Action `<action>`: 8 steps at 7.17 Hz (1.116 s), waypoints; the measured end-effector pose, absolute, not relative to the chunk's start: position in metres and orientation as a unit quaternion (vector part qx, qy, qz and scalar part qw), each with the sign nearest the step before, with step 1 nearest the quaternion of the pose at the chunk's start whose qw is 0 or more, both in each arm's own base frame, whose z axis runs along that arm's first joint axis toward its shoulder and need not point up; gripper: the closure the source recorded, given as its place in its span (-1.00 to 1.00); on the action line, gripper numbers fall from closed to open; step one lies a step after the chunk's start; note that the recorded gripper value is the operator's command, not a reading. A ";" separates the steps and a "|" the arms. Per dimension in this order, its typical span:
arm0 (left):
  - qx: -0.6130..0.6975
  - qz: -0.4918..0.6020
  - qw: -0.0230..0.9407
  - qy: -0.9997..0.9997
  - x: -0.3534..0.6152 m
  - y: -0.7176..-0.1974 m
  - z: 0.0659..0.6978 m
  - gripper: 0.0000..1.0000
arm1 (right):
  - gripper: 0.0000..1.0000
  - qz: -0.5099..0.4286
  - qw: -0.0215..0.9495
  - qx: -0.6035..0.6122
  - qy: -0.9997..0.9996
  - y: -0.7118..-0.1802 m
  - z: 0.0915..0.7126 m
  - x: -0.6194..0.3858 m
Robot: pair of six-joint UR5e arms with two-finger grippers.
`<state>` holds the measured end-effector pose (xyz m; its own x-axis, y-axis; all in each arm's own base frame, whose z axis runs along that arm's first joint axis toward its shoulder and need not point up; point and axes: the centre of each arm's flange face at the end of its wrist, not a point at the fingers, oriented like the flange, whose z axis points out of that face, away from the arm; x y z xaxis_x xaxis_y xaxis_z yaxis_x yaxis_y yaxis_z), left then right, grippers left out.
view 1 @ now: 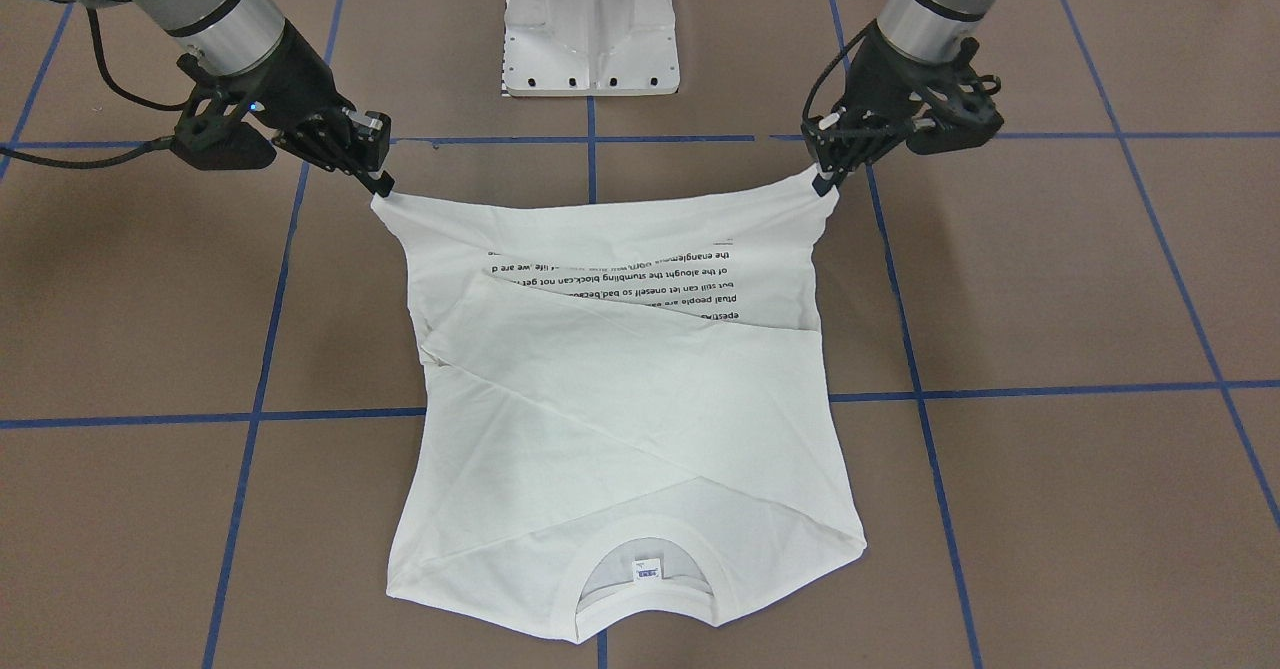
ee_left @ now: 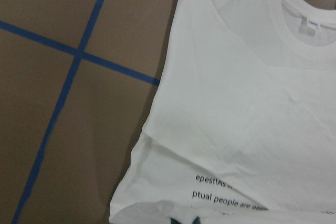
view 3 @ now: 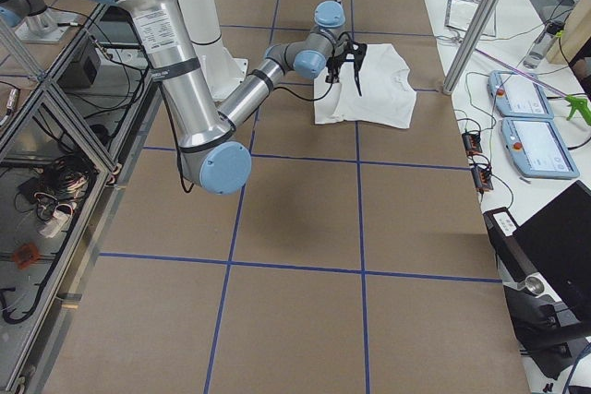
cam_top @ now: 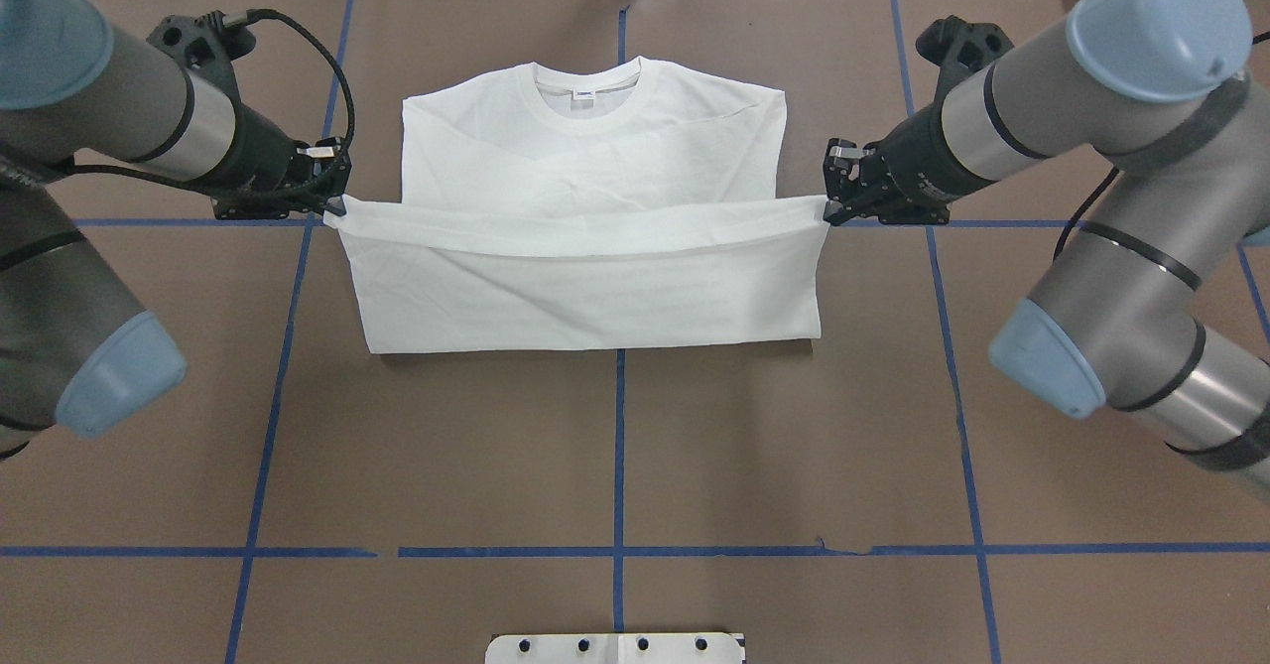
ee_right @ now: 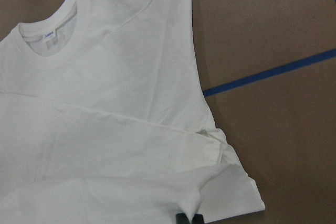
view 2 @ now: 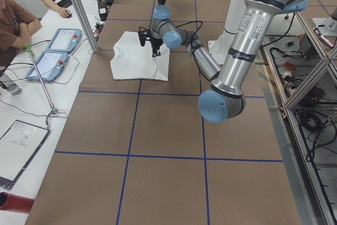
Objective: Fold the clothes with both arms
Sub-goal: 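Lift the hem with both grippers and carry it over toward the collar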
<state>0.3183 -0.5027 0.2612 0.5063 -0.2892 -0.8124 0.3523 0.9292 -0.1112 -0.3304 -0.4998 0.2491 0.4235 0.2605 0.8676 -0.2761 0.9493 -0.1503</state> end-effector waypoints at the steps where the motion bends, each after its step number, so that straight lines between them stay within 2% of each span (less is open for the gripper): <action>1: 0.042 -0.188 0.867 0.460 0.328 -0.534 0.267 1.00 | 1.00 0.160 0.850 0.018 -0.502 -0.537 0.250 -0.336; 4: 0.062 -0.199 0.858 0.469 0.364 -0.624 0.306 1.00 | 1.00 0.152 0.870 0.026 -0.469 -0.623 0.252 -0.366; 6: 0.070 -0.212 0.854 0.470 0.379 -0.676 0.333 1.00 | 1.00 0.147 0.878 0.027 -0.455 -0.651 0.258 -0.372; 8: 0.080 -0.225 0.854 0.463 0.387 -0.700 0.355 1.00 | 1.00 0.143 0.886 0.023 -0.441 -0.675 0.261 -0.383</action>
